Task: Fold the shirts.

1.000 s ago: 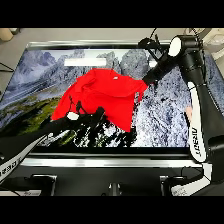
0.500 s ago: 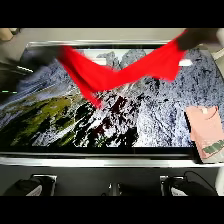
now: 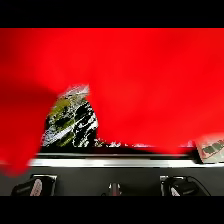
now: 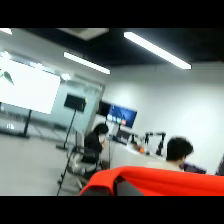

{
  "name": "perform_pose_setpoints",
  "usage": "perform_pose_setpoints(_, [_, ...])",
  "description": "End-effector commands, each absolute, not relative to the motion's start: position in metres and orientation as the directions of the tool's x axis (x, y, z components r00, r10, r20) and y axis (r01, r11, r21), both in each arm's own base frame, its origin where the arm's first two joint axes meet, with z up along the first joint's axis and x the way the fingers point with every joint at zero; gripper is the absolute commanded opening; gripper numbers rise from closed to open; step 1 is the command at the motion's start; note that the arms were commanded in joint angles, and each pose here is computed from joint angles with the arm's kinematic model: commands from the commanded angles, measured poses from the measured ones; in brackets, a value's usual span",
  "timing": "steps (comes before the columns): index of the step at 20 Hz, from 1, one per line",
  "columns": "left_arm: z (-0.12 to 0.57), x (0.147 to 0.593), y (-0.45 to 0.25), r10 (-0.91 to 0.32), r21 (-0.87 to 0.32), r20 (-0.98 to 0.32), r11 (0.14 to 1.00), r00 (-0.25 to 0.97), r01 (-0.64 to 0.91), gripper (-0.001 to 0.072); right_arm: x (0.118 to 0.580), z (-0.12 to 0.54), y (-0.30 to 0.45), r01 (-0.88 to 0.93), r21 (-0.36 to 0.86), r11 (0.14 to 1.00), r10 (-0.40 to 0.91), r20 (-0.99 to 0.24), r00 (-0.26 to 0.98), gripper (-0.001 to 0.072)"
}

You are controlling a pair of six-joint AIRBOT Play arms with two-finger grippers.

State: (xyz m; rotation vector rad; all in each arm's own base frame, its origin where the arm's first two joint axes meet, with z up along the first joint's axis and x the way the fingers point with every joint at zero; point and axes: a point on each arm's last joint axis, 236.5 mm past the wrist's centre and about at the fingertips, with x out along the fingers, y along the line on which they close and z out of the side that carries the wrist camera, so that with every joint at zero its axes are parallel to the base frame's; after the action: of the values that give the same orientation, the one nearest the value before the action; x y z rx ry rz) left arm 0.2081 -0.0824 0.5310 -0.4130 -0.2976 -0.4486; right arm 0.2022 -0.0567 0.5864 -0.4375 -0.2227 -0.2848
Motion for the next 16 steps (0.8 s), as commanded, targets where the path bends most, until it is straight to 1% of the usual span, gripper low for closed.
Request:
perform_pose_setpoints(1, [0.496,0.212,-0.089,-0.374,-0.335,0.208,0.841,0.904,0.425,0.0023,0.187,0.589,-0.064,0.349,-0.431,0.832,-0.242,0.284,0.928,0.0016])
perform_pose_setpoints(3, [0.459,0.223,-0.076,-0.322,-0.3,0.057,0.898,0.945,0.323,0.0022,0.211,0.577,-0.06,0.326,-0.453,0.83,-0.243,0.233,0.942,0.0016])
perform_pose_setpoints(5, [0.414,0.233,-0.066,-0.296,-0.32,-0.106,0.914,0.949,0.249,0.0022,0.245,0.56,-0.054,0.292,-0.491,0.821,-0.246,0.158,0.956,0.0016])
perform_pose_setpoints(7, [0.362,0.241,-0.067,-0.334,-0.385,-0.254,0.896,0.908,0.222,0.0022,0.291,0.529,-0.046,0.237,-0.533,0.812,-0.252,0.046,0.967,0.0016])
perform_pose_setpoints(9, [0.313,0.25,-0.064,-0.36,-0.482,-0.355,0.861,0.863,0.162,0.0022,0.346,0.486,-0.036,0.162,-0.57,0.806,-0.259,-0.093,0.962,0.0017])
perform_pose_setpoints(11, [0.273,0.265,-0.056,-0.363,-0.538,-0.405,0.837,0.839,0.102,0.0022,0.407,0.44,-0.021,0.092,-0.584,0.807,-0.252,-0.2,0.947,0.0017])
perform_pose_setpoints(13, [0.246,0.288,-0.038,-0.323,-0.58,-0.401,0.814,0.857,0.035,0.0022,0.469,0.397,-0.001,0.041,-0.57,0.821,-0.226,-0.258,0.94,0.0018])
perform_pose_setpoints(14, [0.232,0.302,-0.026,-0.295,-0.601,-0.4,0.799,0.868,-0.005,0.0022,0.497,0.373,0.009,0.019,-0.547,0.837,-0.206,-0.284,0.937,0.0018])
perform_pose_setpoints(16, [0.194,0.331,-0.005,-0.26,-0.632,-0.44,0.77,0.86,-0.09,0.0022,0.547,0.319,0.033,-0.019,-0.446,0.895,-0.153,-0.347,0.925,0.0018])
